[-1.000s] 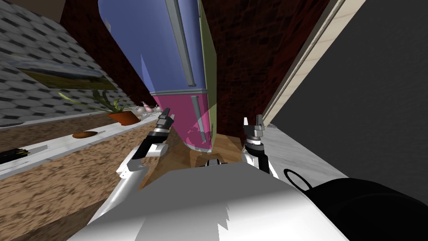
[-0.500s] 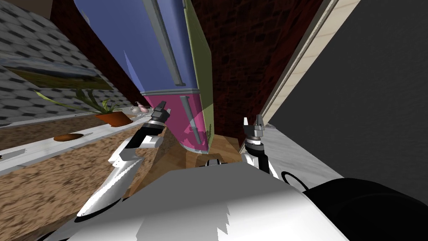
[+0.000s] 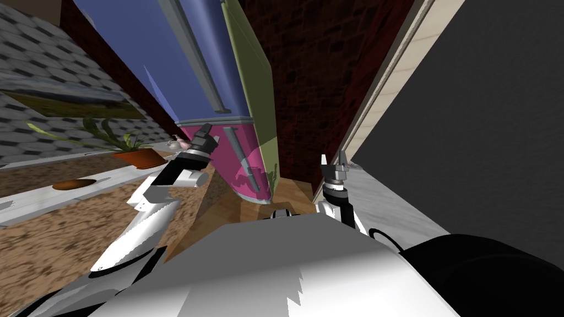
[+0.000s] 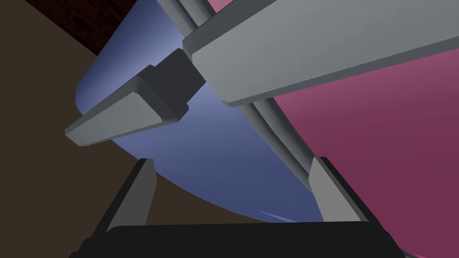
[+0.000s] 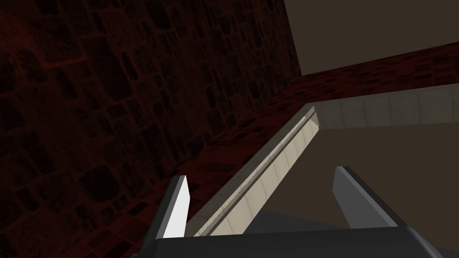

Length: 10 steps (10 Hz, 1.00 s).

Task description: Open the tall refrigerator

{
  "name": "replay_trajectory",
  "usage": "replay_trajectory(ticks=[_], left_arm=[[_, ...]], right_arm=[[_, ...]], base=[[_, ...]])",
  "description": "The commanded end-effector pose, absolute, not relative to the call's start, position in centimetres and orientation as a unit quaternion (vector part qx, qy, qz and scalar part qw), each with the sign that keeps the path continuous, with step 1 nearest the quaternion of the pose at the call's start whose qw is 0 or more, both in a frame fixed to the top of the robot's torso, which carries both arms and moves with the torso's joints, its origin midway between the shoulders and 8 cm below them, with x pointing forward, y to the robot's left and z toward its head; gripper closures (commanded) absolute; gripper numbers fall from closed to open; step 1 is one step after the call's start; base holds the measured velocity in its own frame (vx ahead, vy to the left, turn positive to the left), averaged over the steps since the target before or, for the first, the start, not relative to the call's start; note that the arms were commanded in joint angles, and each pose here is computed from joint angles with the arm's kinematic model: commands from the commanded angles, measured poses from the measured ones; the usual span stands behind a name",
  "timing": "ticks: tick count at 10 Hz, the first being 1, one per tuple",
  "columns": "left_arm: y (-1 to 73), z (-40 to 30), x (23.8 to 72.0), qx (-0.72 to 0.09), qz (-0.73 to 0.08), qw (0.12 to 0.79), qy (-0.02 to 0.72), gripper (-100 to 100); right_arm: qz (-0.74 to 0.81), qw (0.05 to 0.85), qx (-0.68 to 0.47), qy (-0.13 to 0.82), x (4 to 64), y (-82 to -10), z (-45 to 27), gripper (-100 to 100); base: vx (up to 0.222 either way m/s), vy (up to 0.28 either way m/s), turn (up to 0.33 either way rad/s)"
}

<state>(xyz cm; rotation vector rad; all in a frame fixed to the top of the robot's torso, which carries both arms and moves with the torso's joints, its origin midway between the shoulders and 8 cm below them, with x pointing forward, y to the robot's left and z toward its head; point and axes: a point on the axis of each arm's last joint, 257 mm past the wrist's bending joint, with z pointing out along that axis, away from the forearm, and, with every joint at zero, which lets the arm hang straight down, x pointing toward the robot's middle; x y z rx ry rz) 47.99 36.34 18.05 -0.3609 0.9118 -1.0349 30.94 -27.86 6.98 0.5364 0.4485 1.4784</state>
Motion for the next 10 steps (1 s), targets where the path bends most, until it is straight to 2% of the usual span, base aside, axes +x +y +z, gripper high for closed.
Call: replay_trajectory(ticks=[1, 6, 10], left_arm=[[37.5, 20.9, 48.3, -0.160, -0.466, 0.765, 0.415, -100], [38.9, 25.7, 48.0, -0.152, -0.456, 0.778, 0.404, -100], [39.7, 26.4, 47.9, -0.160, -0.453, 0.778, 0.405, -100]], right_arm=[[0.660, 0.684, 0.239, 0.200, 30.9, -27.9, 7.0, 0], [0.660, 0.684, 0.239, 0.200, 30.9, -27.9, 7.0, 0], [0.659, 0.684, 0.239, 0.200, 30.9, -27.9, 7.0, 0]], base=[[0.039, -0.114, -0.001], [0.044, -0.127, 0.010], [0.047, 0.000, 0.010]])
